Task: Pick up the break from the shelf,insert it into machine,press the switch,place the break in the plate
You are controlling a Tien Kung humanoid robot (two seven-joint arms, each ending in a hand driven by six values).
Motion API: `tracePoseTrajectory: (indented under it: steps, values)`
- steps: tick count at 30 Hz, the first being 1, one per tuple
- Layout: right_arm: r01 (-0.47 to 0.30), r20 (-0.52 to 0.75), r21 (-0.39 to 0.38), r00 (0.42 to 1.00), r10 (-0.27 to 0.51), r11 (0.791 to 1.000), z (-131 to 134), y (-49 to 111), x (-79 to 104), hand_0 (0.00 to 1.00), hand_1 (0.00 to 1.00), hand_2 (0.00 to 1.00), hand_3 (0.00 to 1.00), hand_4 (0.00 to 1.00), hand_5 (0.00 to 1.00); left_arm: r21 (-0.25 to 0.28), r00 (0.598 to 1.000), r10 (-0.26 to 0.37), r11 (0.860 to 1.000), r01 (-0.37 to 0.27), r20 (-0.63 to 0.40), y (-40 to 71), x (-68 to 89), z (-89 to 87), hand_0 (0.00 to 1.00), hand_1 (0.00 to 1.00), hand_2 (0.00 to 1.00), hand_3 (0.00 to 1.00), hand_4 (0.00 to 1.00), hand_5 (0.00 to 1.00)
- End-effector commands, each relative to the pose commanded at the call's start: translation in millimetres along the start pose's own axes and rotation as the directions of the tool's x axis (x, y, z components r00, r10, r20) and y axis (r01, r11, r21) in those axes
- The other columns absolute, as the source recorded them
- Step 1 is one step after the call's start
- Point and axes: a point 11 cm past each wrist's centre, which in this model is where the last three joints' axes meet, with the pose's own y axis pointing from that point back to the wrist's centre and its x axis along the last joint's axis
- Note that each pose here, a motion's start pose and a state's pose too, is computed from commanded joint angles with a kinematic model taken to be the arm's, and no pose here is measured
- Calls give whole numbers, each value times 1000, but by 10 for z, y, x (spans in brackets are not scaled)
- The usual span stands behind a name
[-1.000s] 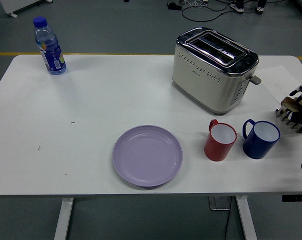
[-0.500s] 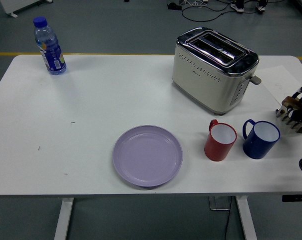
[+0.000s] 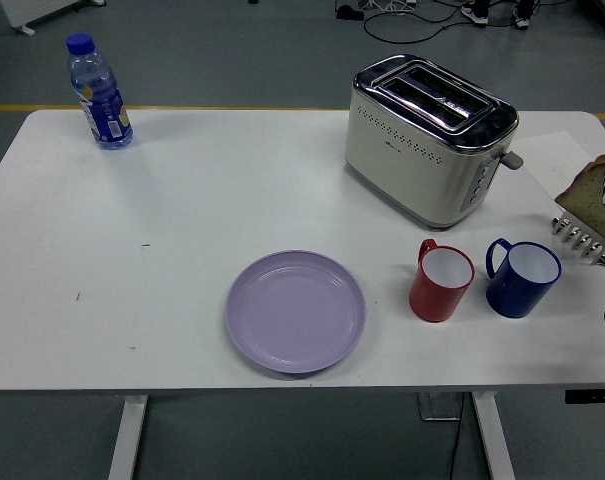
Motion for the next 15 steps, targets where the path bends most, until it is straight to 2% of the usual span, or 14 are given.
tracePoseTrajectory:
  steps: [6,12,14,15]
  values:
    - [-108,24,62,994,106,992,-97,-55,281,259,344,416,498,535,2,-1,1000,1,1000,-1,-3,1,5,6,669,628,746,716,538,998]
    - [-234,117,142,969,218,962,-379,-137,753,248,334,405,487,539,2,-2,1000,2,1000,-2,-4,1,7,10,669,628,746,716,538,998]
    - [-251,137,152,963,231,956,-438,-151,833,248,334,405,487,539,2,-2,1000,2,1000,-2,-4,1,7,10,669,628,746,716,538,998]
    - [-273,180,162,953,243,948,-534,-179,951,248,334,405,487,539,2,-1,1000,2,1000,-2,-4,1,9,10,669,628,746,716,538,998]
